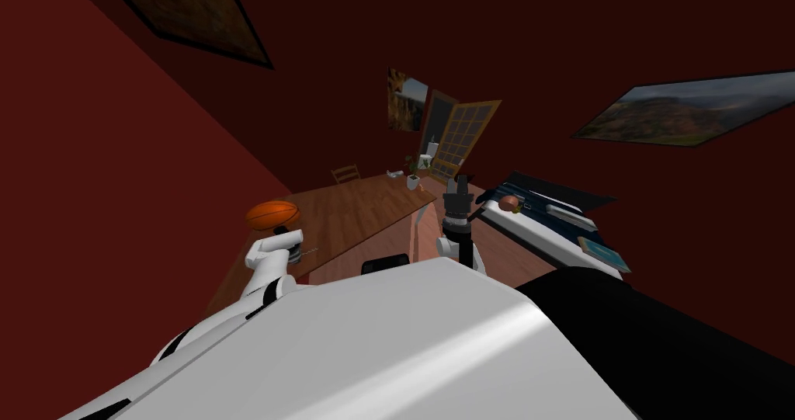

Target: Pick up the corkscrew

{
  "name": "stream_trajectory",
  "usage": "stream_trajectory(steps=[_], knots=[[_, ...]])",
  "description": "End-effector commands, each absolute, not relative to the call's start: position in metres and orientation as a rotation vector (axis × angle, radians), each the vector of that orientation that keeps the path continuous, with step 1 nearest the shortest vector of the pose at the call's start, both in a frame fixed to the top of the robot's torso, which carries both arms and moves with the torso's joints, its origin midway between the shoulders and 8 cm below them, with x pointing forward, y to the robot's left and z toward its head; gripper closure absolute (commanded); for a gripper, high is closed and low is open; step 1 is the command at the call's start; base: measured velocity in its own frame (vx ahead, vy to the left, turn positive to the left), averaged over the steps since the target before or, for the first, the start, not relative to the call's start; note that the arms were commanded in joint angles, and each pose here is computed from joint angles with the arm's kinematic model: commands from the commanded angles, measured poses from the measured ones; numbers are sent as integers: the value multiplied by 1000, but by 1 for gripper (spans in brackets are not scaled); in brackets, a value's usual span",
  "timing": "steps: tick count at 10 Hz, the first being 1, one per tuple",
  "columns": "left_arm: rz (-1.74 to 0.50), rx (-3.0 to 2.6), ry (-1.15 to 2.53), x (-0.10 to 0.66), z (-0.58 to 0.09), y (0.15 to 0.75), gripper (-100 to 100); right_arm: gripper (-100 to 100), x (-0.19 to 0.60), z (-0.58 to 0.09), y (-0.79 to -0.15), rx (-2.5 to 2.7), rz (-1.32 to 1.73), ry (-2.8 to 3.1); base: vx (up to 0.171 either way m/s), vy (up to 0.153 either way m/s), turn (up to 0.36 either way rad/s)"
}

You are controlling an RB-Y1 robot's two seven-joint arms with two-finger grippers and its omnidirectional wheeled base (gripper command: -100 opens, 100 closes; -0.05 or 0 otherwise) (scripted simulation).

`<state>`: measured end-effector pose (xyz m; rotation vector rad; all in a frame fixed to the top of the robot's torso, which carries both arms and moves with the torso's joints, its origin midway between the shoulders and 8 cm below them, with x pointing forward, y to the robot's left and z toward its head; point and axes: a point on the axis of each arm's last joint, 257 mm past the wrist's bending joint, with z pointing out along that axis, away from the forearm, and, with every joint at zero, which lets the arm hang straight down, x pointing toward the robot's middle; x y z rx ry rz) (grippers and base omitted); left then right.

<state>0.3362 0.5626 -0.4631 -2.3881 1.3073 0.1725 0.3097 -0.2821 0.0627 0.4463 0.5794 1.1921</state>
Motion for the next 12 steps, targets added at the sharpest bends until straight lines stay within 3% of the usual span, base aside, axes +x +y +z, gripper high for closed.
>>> stream_trajectory(steps=[1, 2, 3, 4, 11, 12], knots=[[175, -2414, 1322, 336, -474, 551, -100, 0, 310, 63, -282, 446, 1192, 579, 29, -35, -8], [180, -2410, 1321, 337, -470, 555, -100, 0, 310, 63, -282, 446, 1192, 579, 10, -14, -1], [178, -2411, 1321, 337, -471, 554, 0, 0, 310, 63, -282, 446, 1192, 579, 0, 0, 0], [185, -2430, 1289, 333, -476, 553, -100, 0, 310, 63, -282, 446, 1192, 579, -17, 38, -182], [208, -2485, 1191, 319, -490, 548, -100, 0, 310, 63, -282, 446, 1192, 580, -62, 77, -147], [207, -2487, 1186, 319, -491, 548, 100, 0, 310, 63, -282, 446, 1192, 580, -5, 7, 3]])
